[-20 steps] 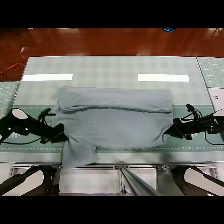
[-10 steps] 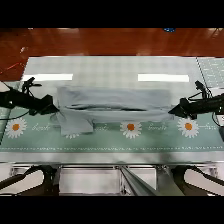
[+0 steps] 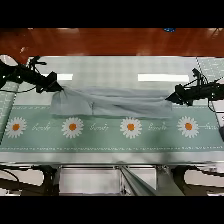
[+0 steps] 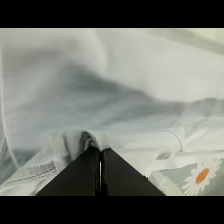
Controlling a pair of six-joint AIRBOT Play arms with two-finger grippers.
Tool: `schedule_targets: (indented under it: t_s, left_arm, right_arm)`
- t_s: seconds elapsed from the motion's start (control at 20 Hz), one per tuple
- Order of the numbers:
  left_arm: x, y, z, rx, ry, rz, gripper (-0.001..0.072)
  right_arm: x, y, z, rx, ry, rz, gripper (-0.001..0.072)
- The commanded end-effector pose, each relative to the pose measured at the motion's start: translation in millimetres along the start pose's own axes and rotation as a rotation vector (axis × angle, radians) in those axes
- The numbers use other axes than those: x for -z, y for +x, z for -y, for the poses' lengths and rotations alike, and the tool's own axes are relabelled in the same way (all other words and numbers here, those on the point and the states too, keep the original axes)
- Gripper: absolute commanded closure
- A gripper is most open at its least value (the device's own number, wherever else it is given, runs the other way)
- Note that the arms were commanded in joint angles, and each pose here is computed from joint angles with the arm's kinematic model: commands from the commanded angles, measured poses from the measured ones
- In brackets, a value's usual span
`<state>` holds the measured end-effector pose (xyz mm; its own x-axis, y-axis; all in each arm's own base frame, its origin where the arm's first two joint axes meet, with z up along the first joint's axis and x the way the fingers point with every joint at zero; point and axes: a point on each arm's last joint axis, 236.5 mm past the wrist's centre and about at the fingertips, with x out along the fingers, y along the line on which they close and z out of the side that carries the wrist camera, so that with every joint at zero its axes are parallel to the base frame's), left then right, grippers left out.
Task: Fold the shirts.
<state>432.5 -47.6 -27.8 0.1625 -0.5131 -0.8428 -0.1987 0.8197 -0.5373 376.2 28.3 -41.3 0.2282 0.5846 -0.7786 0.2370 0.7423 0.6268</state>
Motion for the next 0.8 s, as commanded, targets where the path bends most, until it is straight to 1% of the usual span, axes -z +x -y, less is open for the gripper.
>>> schedule_targets:
  t_s: [0.0,0.25,0.45,0.5,0.55,0.6,0.65,0.75]
  left_arm:
    - [-30,5,3,0.004,0.005,0.019,0.069]
    - [-38,27,-10,0.0,0.005,-0.008,0.069]
    - [-47,46,-14,0.01,-0.013,0.012,0.069]
    - [-46,51,-10,0.014,-0.01,0.008,0.0664]
    - [-43,55,-7,0.014,-0.002,-0.004,0.0498]
    - [-39,56,-5,0.006,0.024,-0.021,0.0194]
    - [-38,51,-8,-0.016,0.047,-0.035,0.0202]
    - [-40,18,-29,-0.109,0.061,-0.054,0.0202]
  right_arm:
    - [-23,5,5,0.011,0.013,0.039,0.0682]
    - [-50,19,8,-0.022,0.032,0.079,0.0682]
    - [-59,37,15,-0.036,0.07,0.078,0.0681]
    - [-62,42,18,-0.029,0.083,0.09,0.0601]
    - [-65,44,21,-0.023,0.101,0.102,0.037]
    - [-67,43,20,-0.023,0.101,0.107,0.0299]
    - [-67,38,19,-0.029,0.094,0.095,0.0299]
    - [-66,5,17,-0.039,0.077,0.071,0.03]
